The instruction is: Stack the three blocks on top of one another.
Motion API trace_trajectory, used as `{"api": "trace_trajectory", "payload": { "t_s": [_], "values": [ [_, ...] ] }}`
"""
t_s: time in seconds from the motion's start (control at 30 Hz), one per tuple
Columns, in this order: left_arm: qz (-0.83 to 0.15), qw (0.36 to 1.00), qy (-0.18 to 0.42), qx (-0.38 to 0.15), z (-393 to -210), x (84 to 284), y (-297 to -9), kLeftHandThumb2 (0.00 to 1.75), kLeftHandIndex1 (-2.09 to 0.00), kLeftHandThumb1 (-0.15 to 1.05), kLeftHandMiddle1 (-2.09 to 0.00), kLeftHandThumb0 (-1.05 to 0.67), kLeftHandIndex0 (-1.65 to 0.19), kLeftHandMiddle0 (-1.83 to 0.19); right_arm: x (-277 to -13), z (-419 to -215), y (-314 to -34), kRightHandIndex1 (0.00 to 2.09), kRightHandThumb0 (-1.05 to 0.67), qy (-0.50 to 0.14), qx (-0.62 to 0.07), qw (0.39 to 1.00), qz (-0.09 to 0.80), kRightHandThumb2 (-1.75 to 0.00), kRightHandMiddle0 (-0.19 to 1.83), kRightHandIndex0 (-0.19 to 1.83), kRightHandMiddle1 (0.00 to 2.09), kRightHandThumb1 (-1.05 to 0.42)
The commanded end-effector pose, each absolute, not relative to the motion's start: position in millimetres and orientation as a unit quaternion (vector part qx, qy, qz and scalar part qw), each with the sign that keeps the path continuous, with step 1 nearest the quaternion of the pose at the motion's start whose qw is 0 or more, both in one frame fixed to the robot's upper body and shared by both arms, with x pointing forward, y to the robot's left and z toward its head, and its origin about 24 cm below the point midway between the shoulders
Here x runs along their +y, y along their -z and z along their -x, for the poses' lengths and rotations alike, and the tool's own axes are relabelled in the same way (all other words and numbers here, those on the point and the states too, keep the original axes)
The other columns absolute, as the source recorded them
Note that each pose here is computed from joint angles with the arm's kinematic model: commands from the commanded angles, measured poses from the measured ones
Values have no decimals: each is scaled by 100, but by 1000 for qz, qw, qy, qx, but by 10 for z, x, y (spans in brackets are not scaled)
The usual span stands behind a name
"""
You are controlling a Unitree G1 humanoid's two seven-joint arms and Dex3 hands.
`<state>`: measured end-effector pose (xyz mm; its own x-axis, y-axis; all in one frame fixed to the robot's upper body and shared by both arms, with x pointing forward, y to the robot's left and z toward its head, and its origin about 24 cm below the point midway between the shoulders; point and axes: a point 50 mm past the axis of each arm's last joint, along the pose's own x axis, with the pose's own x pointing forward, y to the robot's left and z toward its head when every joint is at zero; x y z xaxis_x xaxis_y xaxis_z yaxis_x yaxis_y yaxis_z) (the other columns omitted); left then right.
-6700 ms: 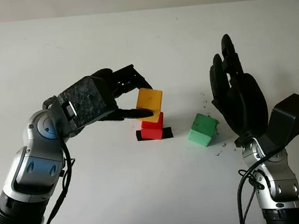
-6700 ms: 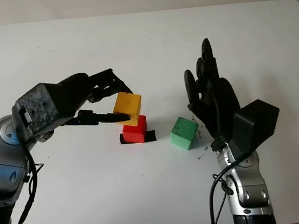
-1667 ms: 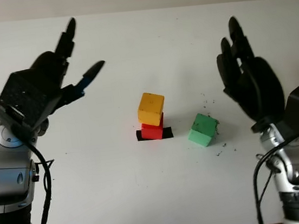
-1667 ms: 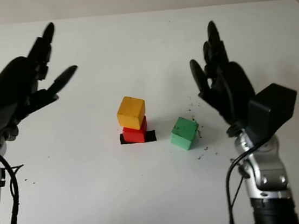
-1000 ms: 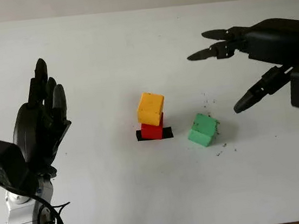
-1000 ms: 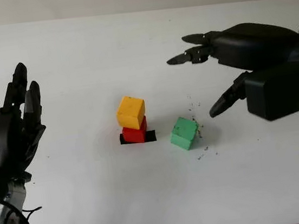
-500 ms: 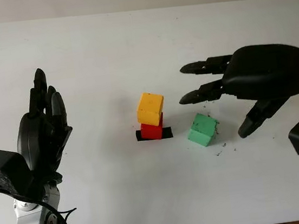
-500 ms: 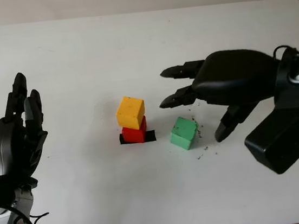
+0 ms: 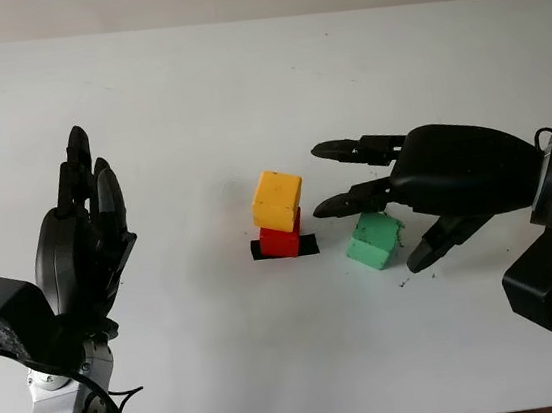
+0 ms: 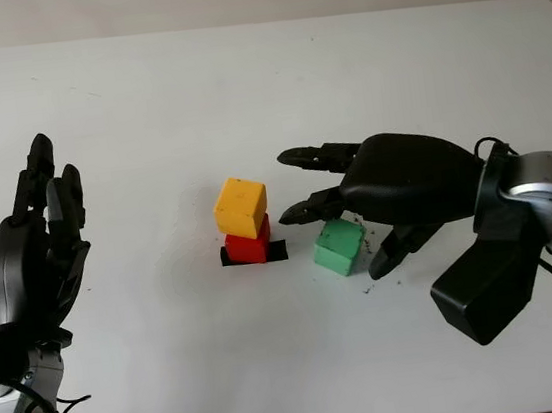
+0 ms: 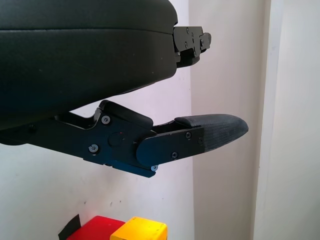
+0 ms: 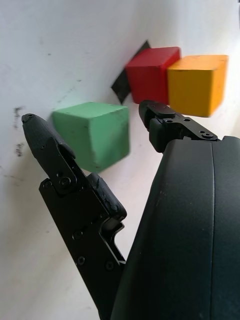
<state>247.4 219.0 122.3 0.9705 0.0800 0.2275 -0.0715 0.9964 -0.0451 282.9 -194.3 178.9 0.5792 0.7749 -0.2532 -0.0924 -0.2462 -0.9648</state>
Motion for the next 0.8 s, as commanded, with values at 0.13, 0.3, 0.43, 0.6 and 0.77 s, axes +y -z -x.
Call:
{"api": "trace_trajectory", "payload": {
  "t_s": [0.13,0.3,0.43,0.6,0.77],
  "values": [
    [18,992,-31,-117,-2447,2189,-1243,57,-5,105,-5,-72,10,11,-1953,-2844,-1714,5,-60,-389,-244,562,688,-6,52,1,10,-80],
    [20,992,-31,-117,-2438,2189,-1253,56,-5,105,-5,-71,11,11,-1980,-2879,-1663,6,-55,-386,-242,559,692,-6,59,2,13,-82],
    [19,993,-29,-112,-2425,2184,-1248,55,-5,105,-5,-71,11,11,-2000,-2893,-1649,6,-52,-382,-246,554,698,-6,60,2,14,-84],
    [11,994,-24,-110,-2422,2175,-1236,56,-5,105,-5,-70,12,12,-2017,-2908,-1625,7,-51,-374,-253,560,695,-6,62,5,15,-85],
    [5,994,-24,-107,-2423,2167,-1232,57,-5,105,-5,-71,12,12,-2034,-2930,-1634,7,-49,-365,-260,567,691,-7,67,7,19,-90]
  ]
}}
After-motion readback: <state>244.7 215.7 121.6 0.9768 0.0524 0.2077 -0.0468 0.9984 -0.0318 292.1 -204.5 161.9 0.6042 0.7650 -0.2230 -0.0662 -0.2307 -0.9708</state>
